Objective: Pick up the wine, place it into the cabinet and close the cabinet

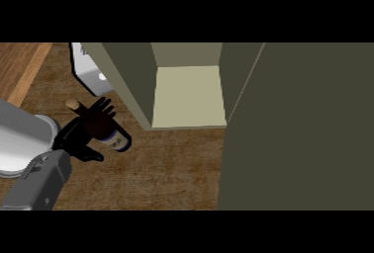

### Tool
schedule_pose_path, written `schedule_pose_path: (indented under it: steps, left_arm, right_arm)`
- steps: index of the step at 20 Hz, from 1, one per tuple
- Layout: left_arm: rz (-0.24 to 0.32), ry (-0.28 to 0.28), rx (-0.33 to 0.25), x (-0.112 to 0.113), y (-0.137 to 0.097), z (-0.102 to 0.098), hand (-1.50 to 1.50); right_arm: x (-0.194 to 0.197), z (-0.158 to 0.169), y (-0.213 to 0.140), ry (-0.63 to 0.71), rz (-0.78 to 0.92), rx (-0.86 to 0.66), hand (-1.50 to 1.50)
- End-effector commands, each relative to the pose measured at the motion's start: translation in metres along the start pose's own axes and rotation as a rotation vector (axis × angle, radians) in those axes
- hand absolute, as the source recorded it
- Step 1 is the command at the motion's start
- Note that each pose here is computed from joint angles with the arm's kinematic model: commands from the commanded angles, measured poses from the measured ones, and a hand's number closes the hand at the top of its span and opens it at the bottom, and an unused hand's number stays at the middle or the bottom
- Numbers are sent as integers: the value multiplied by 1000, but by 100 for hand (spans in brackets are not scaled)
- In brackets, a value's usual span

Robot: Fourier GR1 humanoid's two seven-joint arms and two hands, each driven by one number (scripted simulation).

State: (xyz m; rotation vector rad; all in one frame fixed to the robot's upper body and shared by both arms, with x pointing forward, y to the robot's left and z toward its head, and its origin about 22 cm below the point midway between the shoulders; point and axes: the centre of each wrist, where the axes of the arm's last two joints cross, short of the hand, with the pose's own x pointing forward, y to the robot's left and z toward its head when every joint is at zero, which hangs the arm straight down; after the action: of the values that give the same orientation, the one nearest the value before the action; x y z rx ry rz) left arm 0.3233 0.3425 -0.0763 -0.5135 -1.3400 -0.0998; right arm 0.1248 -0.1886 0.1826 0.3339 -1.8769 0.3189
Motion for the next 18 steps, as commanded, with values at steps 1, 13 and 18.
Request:
schedule_pose_path:
  steps: [1,13,18]
  left_arm:
    - [84,-27,-3,-20,-12,-6,-150]
    - [242,-37,-20,-21,-12,-9,-150]
    - [211,-65,-27,-25,-23,-16,-150]
  right_arm:
    - [40,34,1,-68,-20,11,-150]
    - [50,41,0,-71,-10,18,-150]
    - [37,37,2,-55,-21,5,-150]
